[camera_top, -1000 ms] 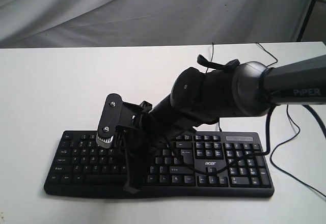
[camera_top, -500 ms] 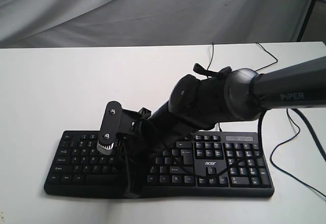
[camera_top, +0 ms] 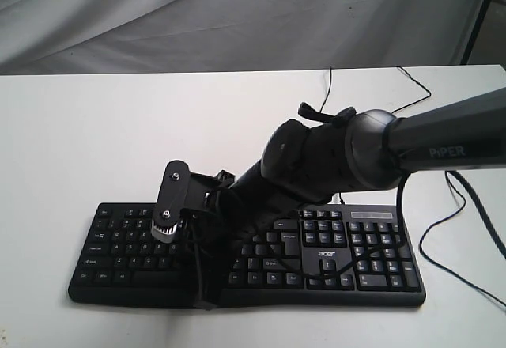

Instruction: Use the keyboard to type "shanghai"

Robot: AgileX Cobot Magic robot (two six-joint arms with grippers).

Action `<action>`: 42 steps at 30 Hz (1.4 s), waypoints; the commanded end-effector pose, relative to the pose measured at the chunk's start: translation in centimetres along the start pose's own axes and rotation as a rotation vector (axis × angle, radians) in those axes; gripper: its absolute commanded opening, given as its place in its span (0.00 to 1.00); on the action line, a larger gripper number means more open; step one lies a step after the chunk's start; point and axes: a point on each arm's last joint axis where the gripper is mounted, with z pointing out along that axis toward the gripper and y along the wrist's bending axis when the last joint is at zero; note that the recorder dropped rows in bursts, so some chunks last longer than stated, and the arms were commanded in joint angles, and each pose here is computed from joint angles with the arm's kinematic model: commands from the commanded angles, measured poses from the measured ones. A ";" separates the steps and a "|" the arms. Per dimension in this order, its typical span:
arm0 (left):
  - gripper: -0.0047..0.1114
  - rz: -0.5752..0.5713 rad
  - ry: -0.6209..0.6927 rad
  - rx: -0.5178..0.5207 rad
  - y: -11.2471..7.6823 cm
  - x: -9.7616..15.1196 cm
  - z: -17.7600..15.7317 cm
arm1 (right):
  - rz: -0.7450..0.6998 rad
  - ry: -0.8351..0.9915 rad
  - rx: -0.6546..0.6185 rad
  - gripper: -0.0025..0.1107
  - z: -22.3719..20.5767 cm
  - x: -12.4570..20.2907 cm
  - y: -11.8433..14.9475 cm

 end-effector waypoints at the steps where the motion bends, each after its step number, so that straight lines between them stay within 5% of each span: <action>1: 0.05 -0.003 0.001 0.004 0.0 0.1 0.1 | -0.002 0.002 0.007 0.02 -0.1 0.3 -0.2; 42: 0.05 -0.003 0.001 0.004 0.0 0.1 0.1 | -0.019 -0.029 0.034 0.02 -1.9 -0.6 -0.5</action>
